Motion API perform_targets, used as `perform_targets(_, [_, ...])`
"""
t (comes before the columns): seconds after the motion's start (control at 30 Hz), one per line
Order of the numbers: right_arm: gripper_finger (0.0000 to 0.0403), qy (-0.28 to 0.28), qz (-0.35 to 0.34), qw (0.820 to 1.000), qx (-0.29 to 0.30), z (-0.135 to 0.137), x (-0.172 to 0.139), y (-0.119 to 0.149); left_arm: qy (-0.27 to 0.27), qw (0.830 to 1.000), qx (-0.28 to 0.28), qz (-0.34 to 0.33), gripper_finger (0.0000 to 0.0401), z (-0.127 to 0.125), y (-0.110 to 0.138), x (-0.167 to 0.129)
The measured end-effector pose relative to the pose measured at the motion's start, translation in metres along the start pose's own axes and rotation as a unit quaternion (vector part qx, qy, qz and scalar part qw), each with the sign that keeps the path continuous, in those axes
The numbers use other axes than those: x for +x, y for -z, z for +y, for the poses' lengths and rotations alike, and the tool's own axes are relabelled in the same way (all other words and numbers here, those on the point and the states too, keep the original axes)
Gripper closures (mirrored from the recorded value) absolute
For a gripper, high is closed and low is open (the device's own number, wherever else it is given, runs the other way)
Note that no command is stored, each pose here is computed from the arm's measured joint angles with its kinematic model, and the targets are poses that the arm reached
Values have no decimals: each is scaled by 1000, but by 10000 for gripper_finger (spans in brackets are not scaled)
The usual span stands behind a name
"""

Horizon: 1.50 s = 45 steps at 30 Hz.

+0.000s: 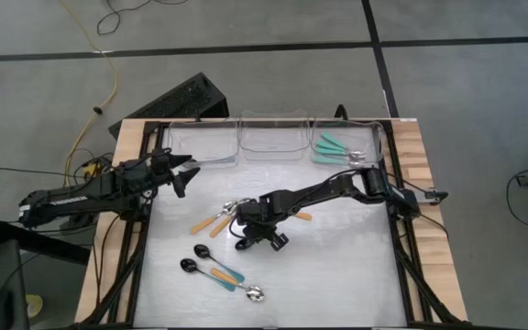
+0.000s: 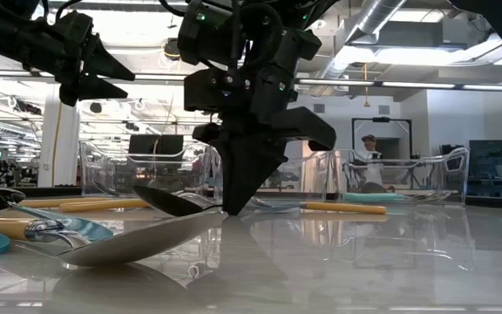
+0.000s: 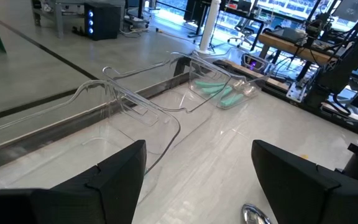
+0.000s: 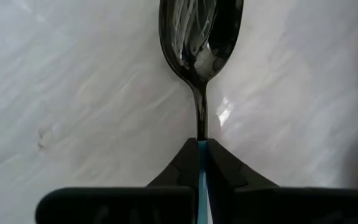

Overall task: Sort silverware by color (type)
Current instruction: Put the center blue spoon into the top left transparent bin

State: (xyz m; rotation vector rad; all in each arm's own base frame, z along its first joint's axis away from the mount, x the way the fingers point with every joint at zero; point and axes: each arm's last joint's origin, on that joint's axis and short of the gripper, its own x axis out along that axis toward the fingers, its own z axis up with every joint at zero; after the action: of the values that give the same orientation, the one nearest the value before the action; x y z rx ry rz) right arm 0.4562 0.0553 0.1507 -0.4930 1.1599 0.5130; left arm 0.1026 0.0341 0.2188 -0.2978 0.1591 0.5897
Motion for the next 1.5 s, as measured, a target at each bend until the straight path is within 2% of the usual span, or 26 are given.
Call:
perform_targets(0.3, [373, 5, -3, 1000, 26, -1, -5, -3, 0, 1000, 0, 0, 124, 0, 0, 0])
perform_targets(0.53, [373, 26, -23, 999, 28, -17, -32, -17, 0, 1000, 0, 0, 124, 0, 0, 0])
perform_targets(0.73, [368, 122, 17, 991, 59, -51, -69, -13, 0, 1000, 0, 0, 124, 0, 0, 0])
perform_targets(0.9, [369, 172, 11, 980, 95, -85, -100, -3, 1, 1000, 0, 0, 124, 0, 0, 0])
perform_targets(1.17, [368, 290, 3, 944, 160, -141, -155, 25, 1, 1000, 1, 0, 124, 0, 0, 0])
perform_targets(1.33, [369, 365, -81, 905, 203, -176, -179, 37, 1, 1000, 9, 0, 124, 0, 0, 0])
perform_targets(1.5, [368, 377, -222, 874, 213, -204, -186, 39, 1, 1000, 14, 1, 124, 0, 0, 0])
